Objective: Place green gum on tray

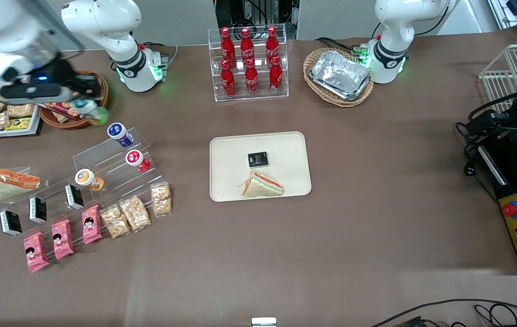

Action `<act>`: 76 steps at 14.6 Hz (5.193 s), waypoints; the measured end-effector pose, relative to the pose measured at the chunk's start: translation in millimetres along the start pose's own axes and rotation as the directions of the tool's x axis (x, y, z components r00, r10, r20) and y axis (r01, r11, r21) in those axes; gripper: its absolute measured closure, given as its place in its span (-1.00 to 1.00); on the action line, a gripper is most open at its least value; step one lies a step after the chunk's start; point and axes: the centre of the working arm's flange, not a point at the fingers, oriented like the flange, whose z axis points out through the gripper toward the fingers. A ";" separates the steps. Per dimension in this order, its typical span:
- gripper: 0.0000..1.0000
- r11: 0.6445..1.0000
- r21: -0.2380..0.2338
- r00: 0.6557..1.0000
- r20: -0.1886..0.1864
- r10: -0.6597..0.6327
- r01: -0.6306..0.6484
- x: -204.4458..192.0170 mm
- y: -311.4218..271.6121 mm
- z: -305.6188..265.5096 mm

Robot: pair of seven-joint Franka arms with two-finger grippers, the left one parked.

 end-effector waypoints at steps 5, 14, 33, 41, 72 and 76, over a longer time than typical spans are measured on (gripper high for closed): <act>-0.18 0.996 -0.008 0.996 0.029 0.086 -0.086 -9.9 -114.5 37.9; -0.18 0.988 0.060 0.989 0.051 0.142 -0.145 -12.6 -216.3 206.6; -0.18 0.991 0.105 0.996 0.048 0.080 -0.085 -32.1 -257.9 368.2; -0.20 0.996 0.080 0.999 0.013 0.029 -0.030 -39.7 -255.5 381.4; -1.00 0.997 -0.034 0.998 -0.012 -0.066 0.066 117.9 27.6 36.7; -1.00 0.999 -0.022 0.998 -0.037 -0.048 0.047 119.9 123.3 0.8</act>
